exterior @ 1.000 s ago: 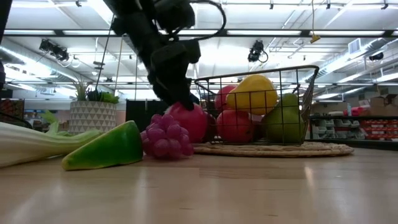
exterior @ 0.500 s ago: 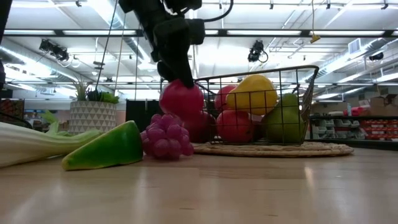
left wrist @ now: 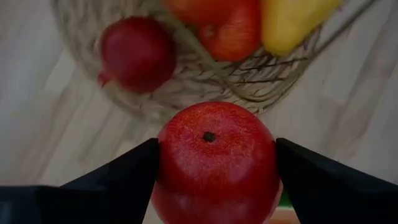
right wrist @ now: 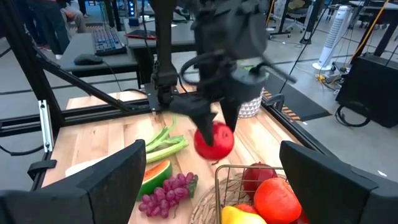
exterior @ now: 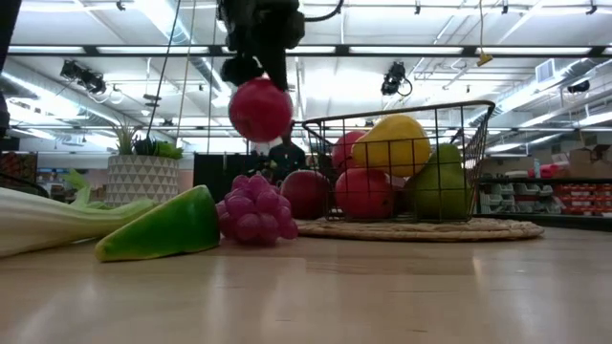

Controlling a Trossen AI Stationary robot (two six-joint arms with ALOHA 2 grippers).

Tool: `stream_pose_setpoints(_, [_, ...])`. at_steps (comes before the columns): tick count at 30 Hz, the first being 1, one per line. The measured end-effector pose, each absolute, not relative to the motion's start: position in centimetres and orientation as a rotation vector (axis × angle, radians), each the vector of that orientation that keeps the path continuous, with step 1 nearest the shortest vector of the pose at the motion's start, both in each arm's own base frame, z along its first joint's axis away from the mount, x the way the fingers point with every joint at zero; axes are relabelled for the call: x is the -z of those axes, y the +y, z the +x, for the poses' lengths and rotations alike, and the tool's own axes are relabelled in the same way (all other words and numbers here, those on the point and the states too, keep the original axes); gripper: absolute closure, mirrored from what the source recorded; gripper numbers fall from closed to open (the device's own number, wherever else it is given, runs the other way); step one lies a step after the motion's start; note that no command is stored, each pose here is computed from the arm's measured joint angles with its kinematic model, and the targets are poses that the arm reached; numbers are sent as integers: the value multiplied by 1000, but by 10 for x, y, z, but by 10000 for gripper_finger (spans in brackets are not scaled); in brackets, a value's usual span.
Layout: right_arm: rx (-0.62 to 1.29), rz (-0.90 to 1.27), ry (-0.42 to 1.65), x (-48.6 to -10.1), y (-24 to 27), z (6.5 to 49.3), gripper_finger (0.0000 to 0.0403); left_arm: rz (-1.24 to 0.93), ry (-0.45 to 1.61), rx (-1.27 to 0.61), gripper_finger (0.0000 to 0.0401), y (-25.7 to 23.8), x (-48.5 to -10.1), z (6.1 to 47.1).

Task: Build produce basket
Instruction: Put the red apple into the gold wire basket

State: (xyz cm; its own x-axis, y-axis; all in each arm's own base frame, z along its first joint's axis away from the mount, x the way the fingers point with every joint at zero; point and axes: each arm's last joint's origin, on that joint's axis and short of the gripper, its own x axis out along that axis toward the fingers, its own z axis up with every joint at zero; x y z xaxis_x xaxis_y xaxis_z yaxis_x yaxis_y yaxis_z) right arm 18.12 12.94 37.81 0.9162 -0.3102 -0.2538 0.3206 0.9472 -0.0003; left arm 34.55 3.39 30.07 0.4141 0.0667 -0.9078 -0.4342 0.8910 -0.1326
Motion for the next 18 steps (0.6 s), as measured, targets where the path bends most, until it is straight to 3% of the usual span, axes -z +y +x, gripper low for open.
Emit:
stream_pose_setpoints(7, [324, 40, 254, -378, 129, 181, 30, -662, 1112, -356, 91, 52, -332, 336])
stream_pose_setpoints(18, [324, 39, 255, -378, 129, 181, 30, -809, 995, -250, 88, 59, -385, 331])
